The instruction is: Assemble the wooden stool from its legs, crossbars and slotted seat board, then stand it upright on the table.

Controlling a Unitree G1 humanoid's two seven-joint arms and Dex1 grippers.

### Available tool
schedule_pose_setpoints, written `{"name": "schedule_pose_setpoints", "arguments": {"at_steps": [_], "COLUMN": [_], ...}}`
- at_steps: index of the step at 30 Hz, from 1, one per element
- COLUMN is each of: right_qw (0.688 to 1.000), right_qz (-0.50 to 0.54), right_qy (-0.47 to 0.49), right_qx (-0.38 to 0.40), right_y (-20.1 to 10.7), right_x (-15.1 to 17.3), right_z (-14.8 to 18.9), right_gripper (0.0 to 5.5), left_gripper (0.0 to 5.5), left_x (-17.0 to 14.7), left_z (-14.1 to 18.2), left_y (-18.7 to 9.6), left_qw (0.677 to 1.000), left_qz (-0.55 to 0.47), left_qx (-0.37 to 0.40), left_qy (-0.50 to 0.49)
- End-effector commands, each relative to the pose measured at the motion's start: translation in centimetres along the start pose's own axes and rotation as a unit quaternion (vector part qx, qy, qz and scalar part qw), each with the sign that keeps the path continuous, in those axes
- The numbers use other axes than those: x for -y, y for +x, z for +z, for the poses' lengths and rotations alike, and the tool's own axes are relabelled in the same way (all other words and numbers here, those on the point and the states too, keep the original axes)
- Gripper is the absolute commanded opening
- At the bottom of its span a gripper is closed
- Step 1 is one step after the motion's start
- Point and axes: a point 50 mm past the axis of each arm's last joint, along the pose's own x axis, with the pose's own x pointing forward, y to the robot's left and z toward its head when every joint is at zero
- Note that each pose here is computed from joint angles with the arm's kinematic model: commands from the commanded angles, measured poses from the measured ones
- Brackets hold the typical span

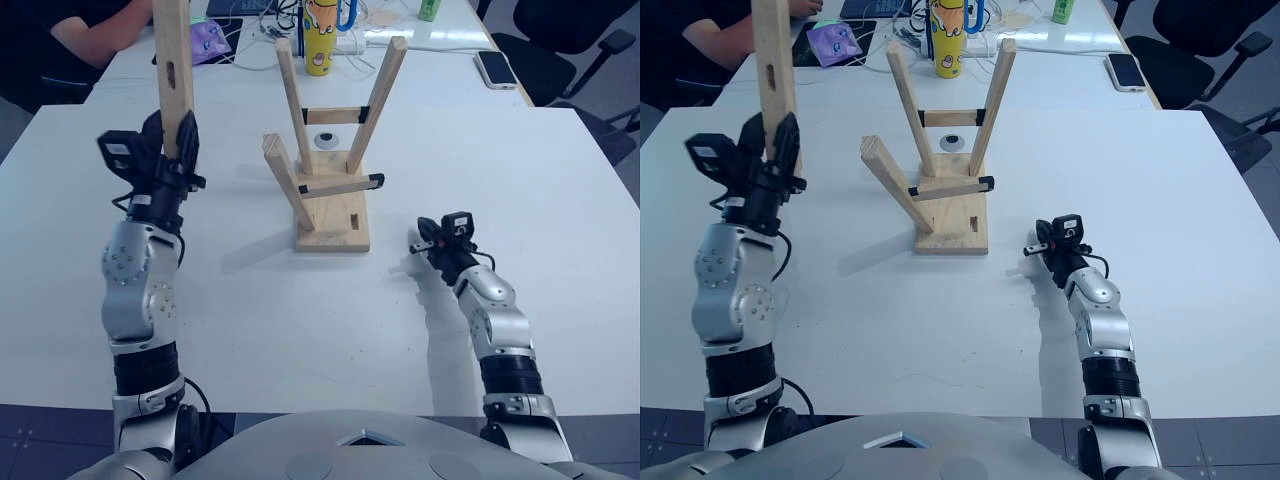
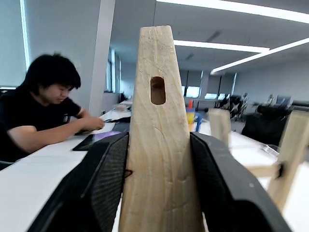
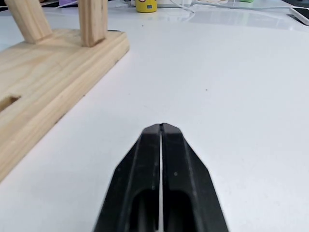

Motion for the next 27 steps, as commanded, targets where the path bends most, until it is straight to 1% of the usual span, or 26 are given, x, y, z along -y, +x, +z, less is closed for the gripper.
{"name": "schedule_pose_setpoints", "arguments": {"at_steps": [1, 2, 5, 10, 11, 13, 17, 20, 21, 24, 26, 27], "right_qw": [0.999, 0.998, 0.996, 0.986, 0.983, 0.975, 0.965, 0.944, 0.934, 0.897, 0.868, 0.86], "right_qz": [0.01, 0.014, 0.032, 0.091, 0.109, 0.15, 0.206, 0.277, 0.307, 0.405, 0.457, 0.471], "right_qy": [0.036, 0.046, 0.066, 0.114, 0.121, 0.128, 0.136, 0.162, 0.168, 0.18, 0.185, 0.183], "right_qx": [0.024, 0.029, 0.046, 0.083, 0.088, 0.098, 0.09, 0.078, 0.066, -0.002, -0.05, -0.066], "right_y": [0.4, 0.4, 0.4, 0.4, 0.4, 0.0, -1.0, -1.9, -2.3, -3.8, -4.6, -4.9], "right_x": [0.6, 0.8, 1.1, 2.1, 2.1, 2.4, 4.7, 5.3, 5.2, 4.3, 3.2, 2.8], "right_z": [0.3, 0.3, 1.0, 3.2, 3.7, 4.7, 6.7, 8.5, 9.1, 9.9, 9.6, 9.4], "right_gripper": [0.0, 0.0, 0.0, 0.0, 0.2, 0.43, 0.96, 1.38, 1.56, 1.95, 2.24, 2.44], "left_gripper": [2.01, 2.01, 2.01, 2.01, 2.01, 2.01, 2.01, 2.01, 2.01, 2.01, 2.01, 2.01], "left_x": [2.3, 2.5, 3.9, 6.7, 7.3, 8.4, 9.3, 9.0, 8.9, 8.5, 8.3, 8.3], "left_z": [4.4, 5.0, 5.8, 6.2, 6.1, 5.4, 2.9, 1.2, 1.0, 0.0, -0.7, -0.9], "left_y": [1.2, 1.4, 1.3, -0.3, -0.6, -1.2, -2.2, -3.0, -3.1, -3.5, -3.8, -3.8], "left_qw": [0.984, 0.98, 0.958, 0.916, 0.908, 0.891, 0.866, 0.852, 0.85, 0.835, 0.826, 0.82], "left_qz": [-0.139, -0.162, -0.26, -0.374, -0.387, -0.414, -0.442, -0.45, -0.449, -0.455, -0.461, -0.463], "left_qx": [0.069, 0.07, 0.032, -0.035, -0.045, -0.074, -0.14, -0.185, -0.187, -0.207, -0.22, -0.224], "left_qy": [-0.086, -0.094, -0.114, -0.144, -0.153, -0.171, -0.188, -0.193, -0.204, -0.231, -0.24, -0.25]}}
